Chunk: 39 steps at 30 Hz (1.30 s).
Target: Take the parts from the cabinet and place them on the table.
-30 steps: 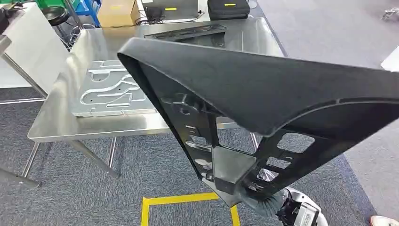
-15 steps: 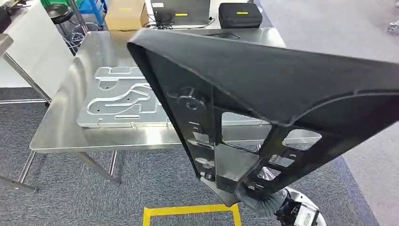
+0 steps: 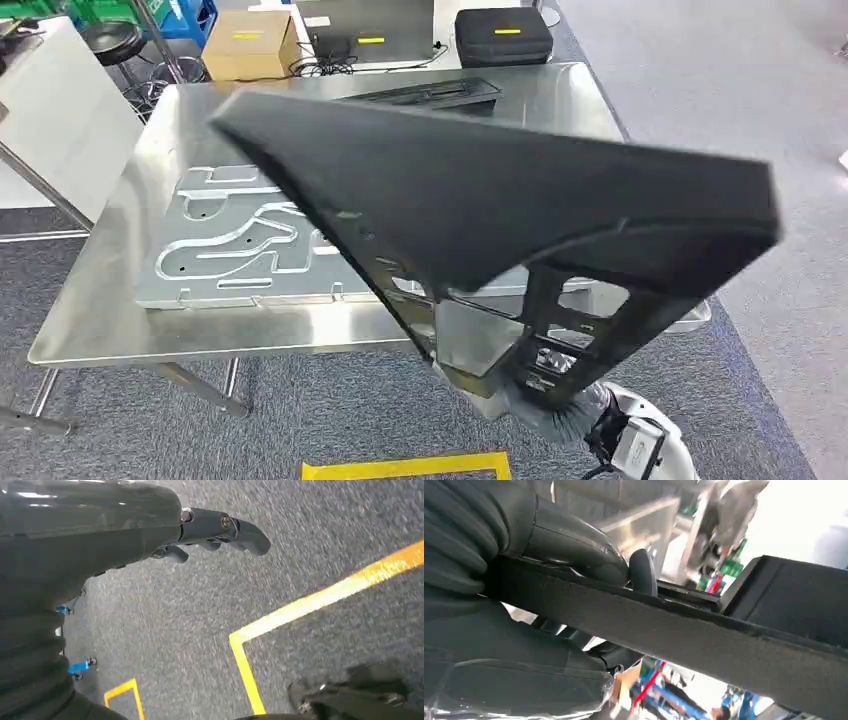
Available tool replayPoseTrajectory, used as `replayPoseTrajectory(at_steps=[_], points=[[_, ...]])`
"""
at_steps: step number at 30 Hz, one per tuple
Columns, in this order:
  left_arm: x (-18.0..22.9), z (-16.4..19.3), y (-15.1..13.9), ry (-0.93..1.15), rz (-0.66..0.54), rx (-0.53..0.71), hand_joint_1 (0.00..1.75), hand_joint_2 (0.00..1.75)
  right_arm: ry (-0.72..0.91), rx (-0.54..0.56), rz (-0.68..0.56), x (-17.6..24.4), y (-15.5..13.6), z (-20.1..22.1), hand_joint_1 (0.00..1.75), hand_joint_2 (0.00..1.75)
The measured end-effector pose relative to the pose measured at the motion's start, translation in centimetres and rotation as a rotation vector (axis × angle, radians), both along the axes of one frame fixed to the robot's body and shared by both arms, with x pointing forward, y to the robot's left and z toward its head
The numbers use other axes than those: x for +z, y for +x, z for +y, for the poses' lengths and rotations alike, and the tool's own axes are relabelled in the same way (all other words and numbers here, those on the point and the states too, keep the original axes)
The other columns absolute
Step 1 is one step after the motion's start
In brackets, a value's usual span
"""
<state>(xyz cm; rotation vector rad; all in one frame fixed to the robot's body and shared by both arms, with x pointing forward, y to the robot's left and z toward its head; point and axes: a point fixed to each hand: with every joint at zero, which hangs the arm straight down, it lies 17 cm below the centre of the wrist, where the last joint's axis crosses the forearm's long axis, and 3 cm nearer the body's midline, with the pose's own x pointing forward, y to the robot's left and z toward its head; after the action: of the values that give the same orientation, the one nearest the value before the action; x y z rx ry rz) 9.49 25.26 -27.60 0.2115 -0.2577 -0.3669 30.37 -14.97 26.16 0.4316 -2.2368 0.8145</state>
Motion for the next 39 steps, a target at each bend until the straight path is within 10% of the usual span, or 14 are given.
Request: replayPoseTrajectory(at_steps=[11, 20, 35, 36, 39], points=[[0.2, 0.2, 0.8, -0.039, -0.042, 0.146, 0.0, 1.75, -0.132, -0.403, -0.315, 9.7, 10.7, -5.8, 1.75, 1.75], [0.4, -0.9, 1.3, -0.13, -0.078, 0.22, 0.0, 1.75, -0.566, -1.001, -0.512, 11.3, 20.8, -12.1, 1.75, 1.75], [0.7, -0.7, 2.3, -0.133, -0.125, 0.192, 0.0, 1.75, -0.952, -1.031, -0.326, -6.9, 25.4, -14.6, 1.75, 1.75], [0.8, -0.7, 2.7, -0.135, -0.134, 0.191, 0.0, 0.0, -0.966, -1.018, -0.31, -7.9, 25.4, -14.5, 0.0, 0.0], [0.8, -0.7, 2.7, -0.137, -0.143, 0.192, 0.0, 0.0, -0.991, -0.979, -0.284, -10.1, 25.4, -14.0, 0.0, 0.0]])
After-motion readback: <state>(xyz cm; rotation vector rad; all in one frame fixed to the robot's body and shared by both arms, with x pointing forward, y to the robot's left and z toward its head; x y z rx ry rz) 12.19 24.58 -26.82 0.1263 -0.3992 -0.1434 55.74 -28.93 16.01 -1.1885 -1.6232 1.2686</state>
